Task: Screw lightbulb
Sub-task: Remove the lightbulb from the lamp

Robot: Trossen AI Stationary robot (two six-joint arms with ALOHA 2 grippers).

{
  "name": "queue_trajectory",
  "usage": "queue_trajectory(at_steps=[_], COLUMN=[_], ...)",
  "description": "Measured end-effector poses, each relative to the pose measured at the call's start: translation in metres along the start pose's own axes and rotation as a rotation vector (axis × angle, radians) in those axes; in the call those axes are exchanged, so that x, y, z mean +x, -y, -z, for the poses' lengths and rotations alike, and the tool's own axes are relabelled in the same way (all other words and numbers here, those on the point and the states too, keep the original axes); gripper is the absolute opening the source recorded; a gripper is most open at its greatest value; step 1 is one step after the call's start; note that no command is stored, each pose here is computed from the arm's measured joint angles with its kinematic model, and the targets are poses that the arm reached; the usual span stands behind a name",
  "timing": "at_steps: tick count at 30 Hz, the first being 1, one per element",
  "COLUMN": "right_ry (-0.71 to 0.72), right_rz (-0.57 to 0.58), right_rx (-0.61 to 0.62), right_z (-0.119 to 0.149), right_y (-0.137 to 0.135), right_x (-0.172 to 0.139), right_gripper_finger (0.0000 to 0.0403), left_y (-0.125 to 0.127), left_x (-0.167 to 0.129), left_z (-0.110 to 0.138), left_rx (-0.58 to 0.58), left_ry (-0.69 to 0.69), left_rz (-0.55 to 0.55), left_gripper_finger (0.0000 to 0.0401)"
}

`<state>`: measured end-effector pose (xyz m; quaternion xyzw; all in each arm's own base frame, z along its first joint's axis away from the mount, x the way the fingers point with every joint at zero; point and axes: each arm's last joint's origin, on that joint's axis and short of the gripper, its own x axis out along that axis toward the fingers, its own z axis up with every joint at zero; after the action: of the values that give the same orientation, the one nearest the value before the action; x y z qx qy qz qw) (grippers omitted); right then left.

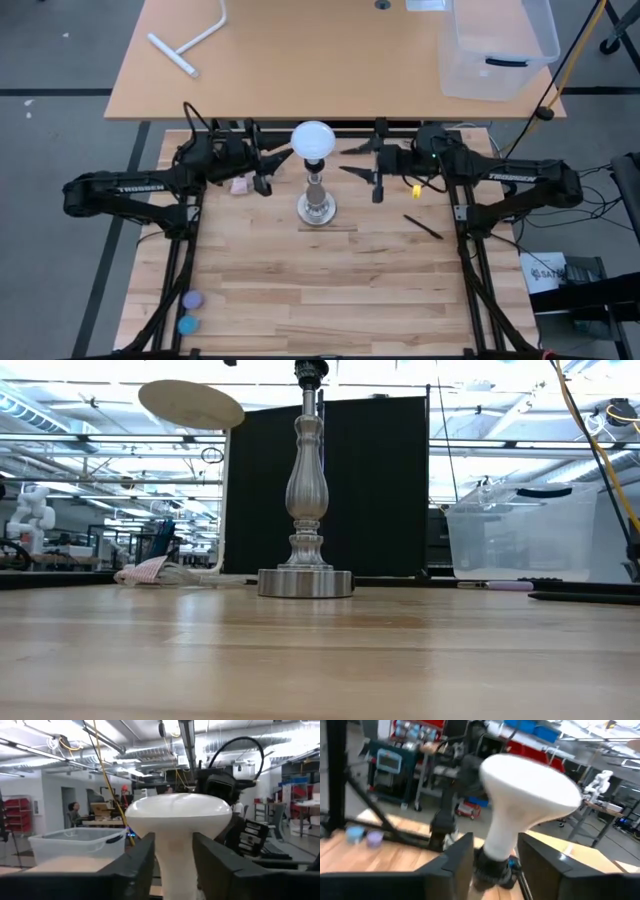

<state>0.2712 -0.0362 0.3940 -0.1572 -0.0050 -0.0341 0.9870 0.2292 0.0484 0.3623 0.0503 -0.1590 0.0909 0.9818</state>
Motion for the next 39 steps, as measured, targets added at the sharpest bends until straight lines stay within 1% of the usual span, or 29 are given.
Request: queue_trajectory(at_steps=[3, 5, 7, 9, 11, 16, 21, 27, 35, 39], right_ry=[-0.017, -0.014, -0.004, 0.016, 0.028, 0.033, 0.068, 0.102, 0.136, 0.148], right_rz=[-0.029, -0.04, -0.045, -0.041, -0.024, 0.073, 0.09, 0.103, 0.109, 0.114], right_rx=[-0.034, -0.06, -0.09, -0.118, -0.125, -0.162, -0.168, -0.175, -0.175, -0.174], right_z=[-0.004, -0.006, -0.007, -0.007, -0.007, -0.009, -0.012, -0.014, -0.01, -0.011], right_y=[-0.006, -0.008, -0.01, -0.012, -0.013, -0.01, -0.009, -0.008, -0.01, -0.01], right_x=[-0.007, -0.01, -0.009, -0.005, -0.001, 0.002, 0.002, 0.003, 0.015, 0.016], right_gripper_finger=[0.0105, 0.007, 0.0031, 0.0009, 0.0008, 0.0002, 0.0001, 0.0, 0.0, 0.0], left_y=[0.0, -0.001, -0.002, -0.002, -0.002, -0.003, -0.003, -0.003, 0.008, 0.011], left_x=[0.0, 0.0, 0.0, 0.0, -0.001, -0.003, -0.005, -0.005, 0.0, 0.0], left_z=[0.002, 0.003, 0.002, 0.0, -0.001, -0.006, -0.011, -0.012, -0.009, -0.009], left_rx=[0.017, 0.037, 0.064, 0.08, 0.084, 0.105, 0.108, 0.126, 0.124, 0.122], left_ry=[-0.022, -0.032, -0.025, -0.009, -0.001, 0.018, 0.056, 0.066, 0.085, 0.086], left_rz=[-0.018, -0.035, -0.056, -0.075, -0.079, -0.084, -0.089, -0.089, -0.043, -0.03], left_gripper_finger=[0.0093, 0.0068, 0.0047, 0.0032, 0.0027, 0.0025, 0.0025, 0.0025, 0.0025, 0.0025])
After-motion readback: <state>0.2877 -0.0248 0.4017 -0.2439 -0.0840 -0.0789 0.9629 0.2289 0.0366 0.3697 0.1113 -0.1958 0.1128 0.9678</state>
